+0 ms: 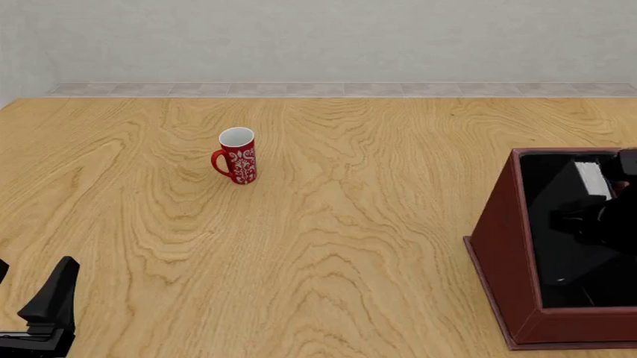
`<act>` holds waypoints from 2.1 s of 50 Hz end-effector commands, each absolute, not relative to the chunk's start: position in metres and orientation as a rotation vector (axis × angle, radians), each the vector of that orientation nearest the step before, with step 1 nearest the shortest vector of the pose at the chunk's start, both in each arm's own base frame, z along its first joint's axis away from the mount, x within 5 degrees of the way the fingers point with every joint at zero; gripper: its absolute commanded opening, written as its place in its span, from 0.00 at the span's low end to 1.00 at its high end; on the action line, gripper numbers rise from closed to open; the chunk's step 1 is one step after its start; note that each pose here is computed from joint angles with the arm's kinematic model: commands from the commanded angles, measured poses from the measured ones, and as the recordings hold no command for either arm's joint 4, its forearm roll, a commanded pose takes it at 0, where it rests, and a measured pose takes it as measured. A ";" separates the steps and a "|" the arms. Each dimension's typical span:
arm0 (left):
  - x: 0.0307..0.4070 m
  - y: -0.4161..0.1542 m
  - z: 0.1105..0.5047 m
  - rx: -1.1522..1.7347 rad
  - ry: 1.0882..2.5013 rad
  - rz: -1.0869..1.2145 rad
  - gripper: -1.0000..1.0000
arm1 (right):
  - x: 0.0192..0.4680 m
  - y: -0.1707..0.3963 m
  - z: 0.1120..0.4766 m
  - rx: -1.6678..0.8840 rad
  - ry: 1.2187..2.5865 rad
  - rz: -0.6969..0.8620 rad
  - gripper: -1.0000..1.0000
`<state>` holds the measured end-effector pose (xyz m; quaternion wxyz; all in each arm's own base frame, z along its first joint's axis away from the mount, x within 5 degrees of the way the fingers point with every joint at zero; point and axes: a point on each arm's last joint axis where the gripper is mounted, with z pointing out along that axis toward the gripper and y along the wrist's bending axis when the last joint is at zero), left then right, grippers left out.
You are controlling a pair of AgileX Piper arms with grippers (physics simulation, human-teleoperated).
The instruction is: Pick up the book and place it in the left compartment of the caddy.
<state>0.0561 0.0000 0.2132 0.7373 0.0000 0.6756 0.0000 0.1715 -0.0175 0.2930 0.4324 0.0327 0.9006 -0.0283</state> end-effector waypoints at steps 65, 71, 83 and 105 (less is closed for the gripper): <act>0.056 0.000 0.213 0.000 1.484 0.000 1.00 | 0.184 -0.036 0.243 0.191 2.280 -0.113 0.00; 0.056 0.000 0.213 0.000 1.484 0.000 1.00 | 0.184 -0.037 0.239 0.196 2.286 -0.118 0.00; 0.056 0.000 0.213 0.000 1.484 0.000 1.00 | 0.185 -0.039 0.234 0.203 2.293 -0.126 0.00; 0.056 0.000 0.213 0.000 1.484 0.000 1.00 | 0.186 -0.042 0.224 0.208 2.309 -0.132 0.00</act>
